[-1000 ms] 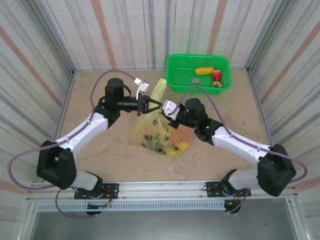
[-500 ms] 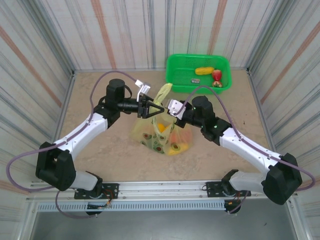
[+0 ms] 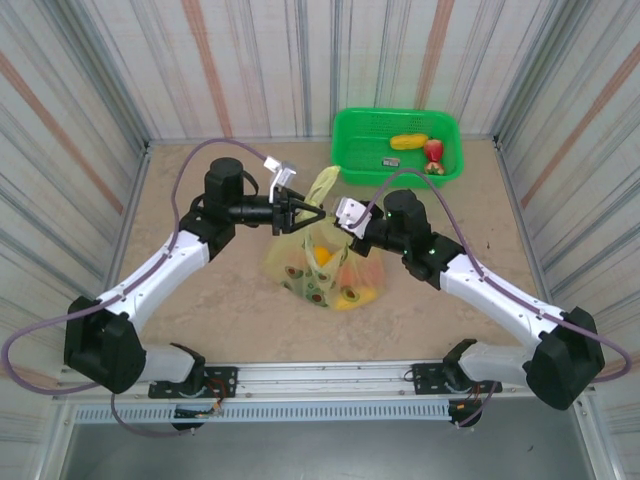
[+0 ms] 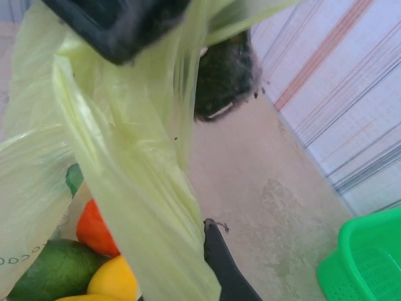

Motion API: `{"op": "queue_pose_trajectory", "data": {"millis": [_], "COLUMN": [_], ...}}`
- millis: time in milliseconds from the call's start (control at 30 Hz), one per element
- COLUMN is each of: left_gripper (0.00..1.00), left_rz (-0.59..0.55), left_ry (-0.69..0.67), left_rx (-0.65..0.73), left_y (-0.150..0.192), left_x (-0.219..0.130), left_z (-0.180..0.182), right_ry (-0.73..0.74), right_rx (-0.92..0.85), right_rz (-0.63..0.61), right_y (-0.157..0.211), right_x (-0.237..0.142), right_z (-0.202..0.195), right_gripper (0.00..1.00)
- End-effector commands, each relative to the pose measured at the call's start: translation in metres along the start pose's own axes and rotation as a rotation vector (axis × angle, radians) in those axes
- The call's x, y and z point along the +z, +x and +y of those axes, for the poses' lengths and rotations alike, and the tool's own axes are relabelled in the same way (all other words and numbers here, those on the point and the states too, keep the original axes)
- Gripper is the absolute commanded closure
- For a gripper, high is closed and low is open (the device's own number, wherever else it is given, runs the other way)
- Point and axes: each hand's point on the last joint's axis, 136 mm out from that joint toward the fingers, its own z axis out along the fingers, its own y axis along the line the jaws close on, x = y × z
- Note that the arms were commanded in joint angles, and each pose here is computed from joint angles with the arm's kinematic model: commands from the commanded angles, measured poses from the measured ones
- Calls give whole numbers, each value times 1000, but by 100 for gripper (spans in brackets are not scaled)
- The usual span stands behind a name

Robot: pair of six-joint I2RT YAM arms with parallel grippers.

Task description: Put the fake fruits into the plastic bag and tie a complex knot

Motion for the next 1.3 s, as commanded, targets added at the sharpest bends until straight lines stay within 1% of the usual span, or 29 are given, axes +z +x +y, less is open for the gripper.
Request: {"op": "queue_pose_trajectory", "data": {"millis": [0,67,100,233,267,333,367,400,433,467,533,567,733,900,1000,1100,1267], "left_gripper": [87,94,97,99,100,100,96,87,75,67,53,49,44,43,40,41,45], "left_rz": [-21,-21,-21,-22,-22,-23,-23,-23,-23,-26,-29,-30,-37,-42,-44,-45,-44], "left_ry": [13,7,5,1,0,1,0,0,-4,-4,-2,-3,16,21,20,20,7], "left_rx": [46,44,43,39,40,42,41,41,38,41,39,37,28,30,25,22,26], "left_y": [-6,-6,-5,-6,-6,-7,-6,-6,-6,-7,-7,-8,-9,-10,-11,-12,-11], "left_x": [-2,-2,-2,-1,-2,-2,-2,-2,-2,-3,-3,-3,-2,-2,-2,-2,-3], "left_z": [-8,-7,-7,-6,-6,-6,-7,-6,-6,-7,-7,-7,-9,-11,-11,-11,-10], "right_ry": [-25,-32,-31,-49,-60,-67,-65,-62,-53,-44,-37,-36,-40,-19,-37,-47,-64], "right_rx": [17,10,7,-5,-10,-13,-12,-15,-16,-18,-23,-31,-50,-52,-50,-61,-106], "right_rz": [-86,-99,-109,-138,-141,-138,-128,-122,-117,-116,-124,-130,-129,-136,-142,-130,-92], "right_y": [-23,-27,-28,-37,-38,-39,-38,-39,-39,-40,-42,-45,-52,-57,-60,-61,-56], "right_x": [-8,-9,-10,-15,-16,-16,-15,-15,-15,-16,-18,-20,-21,-18,-15,-7,6], "right_z": [3,5,5,8,9,10,9,7,5,3,0,0,-4,-10,-8,-6,3], "right_gripper": [98,83,78,76,77,90,99,100,100,100,100,100,100,100,100,100,100]}}
